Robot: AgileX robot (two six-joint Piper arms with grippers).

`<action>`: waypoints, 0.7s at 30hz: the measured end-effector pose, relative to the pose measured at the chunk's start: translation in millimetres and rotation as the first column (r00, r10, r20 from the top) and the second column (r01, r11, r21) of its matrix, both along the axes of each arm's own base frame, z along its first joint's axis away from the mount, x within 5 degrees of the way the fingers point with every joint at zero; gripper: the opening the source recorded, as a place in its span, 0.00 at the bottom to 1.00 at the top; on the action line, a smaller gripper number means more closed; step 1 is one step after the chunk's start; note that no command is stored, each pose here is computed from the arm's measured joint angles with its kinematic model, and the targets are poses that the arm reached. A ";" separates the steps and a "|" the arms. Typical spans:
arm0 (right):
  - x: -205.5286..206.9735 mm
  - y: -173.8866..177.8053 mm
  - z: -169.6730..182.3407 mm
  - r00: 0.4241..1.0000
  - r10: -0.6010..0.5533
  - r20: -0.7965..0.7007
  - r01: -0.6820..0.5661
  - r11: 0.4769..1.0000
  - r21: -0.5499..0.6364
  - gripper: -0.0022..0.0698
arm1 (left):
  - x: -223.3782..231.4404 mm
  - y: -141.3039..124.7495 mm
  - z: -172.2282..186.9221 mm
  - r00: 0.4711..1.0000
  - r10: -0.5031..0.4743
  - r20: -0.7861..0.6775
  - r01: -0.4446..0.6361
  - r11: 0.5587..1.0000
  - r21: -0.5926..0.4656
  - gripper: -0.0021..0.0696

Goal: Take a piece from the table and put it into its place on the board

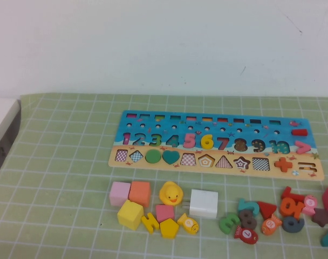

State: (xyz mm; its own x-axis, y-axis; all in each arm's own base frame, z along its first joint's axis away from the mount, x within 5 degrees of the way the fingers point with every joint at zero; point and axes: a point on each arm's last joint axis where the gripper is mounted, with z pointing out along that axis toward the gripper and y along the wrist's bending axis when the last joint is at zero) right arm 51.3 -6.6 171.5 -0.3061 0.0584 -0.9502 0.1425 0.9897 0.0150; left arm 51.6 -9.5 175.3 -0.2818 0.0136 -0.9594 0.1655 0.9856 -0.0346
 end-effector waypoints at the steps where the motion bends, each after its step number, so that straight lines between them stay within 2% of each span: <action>1: -0.2 0.5 -0.8 1.000 0.009 -0.010 -0.009 1.000 0.000 0.03 | 0.0 0.0 0.0 1.000 0.000 0.000 0.000 1.000 0.000 0.03; 6: -0.2 2.4 -1.2 0.999 0.047 -0.014 -0.047 0.999 0.000 0.03 | 0.0 0.0 0.0 1.000 0.000 0.000 0.000 1.000 0.000 0.03; 21: -0.2 2.5 -1.4 0.999 0.040 -0.013 -0.040 0.999 0.024 0.03 | 0.0 0.0 0.0 1.000 0.001 0.000 -0.001 1.000 -0.002 0.03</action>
